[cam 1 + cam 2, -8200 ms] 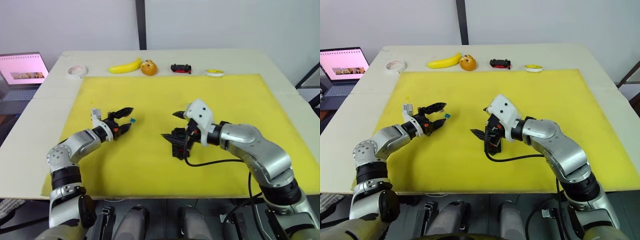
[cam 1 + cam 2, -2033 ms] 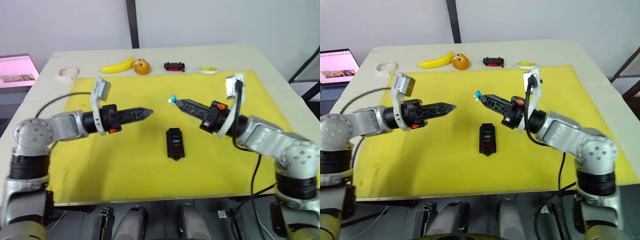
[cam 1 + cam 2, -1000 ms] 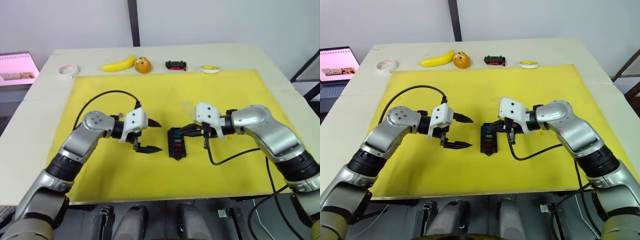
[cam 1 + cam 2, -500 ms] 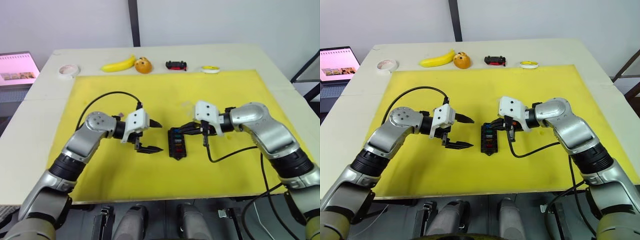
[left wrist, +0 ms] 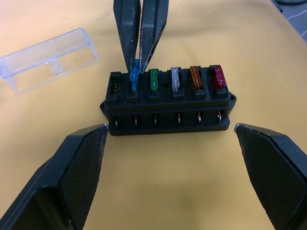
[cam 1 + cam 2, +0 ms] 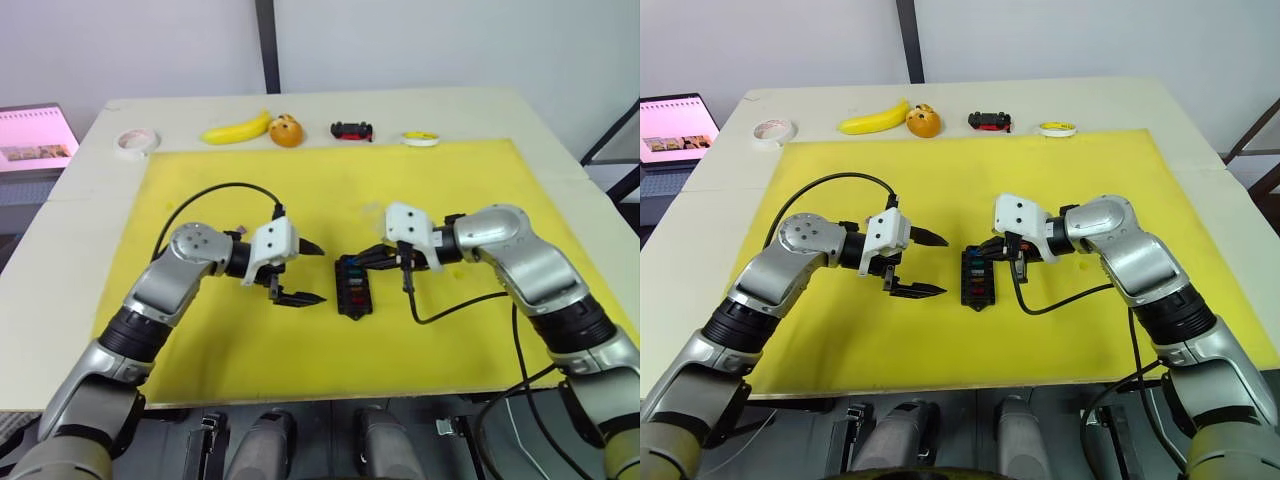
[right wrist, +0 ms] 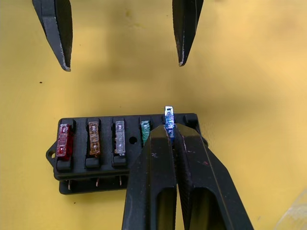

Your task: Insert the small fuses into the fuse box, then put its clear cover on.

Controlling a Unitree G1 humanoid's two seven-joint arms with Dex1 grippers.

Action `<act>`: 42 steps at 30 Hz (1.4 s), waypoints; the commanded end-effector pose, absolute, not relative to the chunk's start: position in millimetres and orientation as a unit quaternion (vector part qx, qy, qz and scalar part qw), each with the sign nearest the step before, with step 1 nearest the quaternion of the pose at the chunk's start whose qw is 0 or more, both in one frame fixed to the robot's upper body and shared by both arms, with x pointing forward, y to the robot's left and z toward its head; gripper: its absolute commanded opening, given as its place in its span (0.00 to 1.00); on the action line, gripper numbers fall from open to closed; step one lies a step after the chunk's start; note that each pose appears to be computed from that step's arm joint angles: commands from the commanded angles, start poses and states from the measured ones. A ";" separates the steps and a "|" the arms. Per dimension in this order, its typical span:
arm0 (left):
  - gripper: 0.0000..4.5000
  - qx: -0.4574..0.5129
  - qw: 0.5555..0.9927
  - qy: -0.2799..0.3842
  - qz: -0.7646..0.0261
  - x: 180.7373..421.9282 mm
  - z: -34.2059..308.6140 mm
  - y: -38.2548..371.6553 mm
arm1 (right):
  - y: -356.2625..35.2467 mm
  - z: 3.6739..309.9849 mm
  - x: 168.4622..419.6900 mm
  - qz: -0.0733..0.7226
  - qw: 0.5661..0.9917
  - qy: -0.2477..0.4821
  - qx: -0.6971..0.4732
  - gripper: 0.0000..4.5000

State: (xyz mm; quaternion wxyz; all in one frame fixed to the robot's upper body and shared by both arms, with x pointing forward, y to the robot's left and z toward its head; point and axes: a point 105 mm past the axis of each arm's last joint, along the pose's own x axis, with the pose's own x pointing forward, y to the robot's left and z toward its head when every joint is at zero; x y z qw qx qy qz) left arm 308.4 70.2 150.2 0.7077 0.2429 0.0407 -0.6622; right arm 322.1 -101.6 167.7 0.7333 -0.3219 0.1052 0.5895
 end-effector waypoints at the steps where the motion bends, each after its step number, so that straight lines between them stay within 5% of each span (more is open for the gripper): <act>1: 0.99 0.250 0.710 0.015 -0.658 308.8 163.9 70.2 | -104.2 178.4 326.1 0.582 0.735 0.086 -0.336 0.00; 42: 0.99 0.251 0.711 0.012 -0.656 310.7 164.3 65.7 | -97.5 178.1 330.4 0.616 0.679 0.088 -0.390 0.00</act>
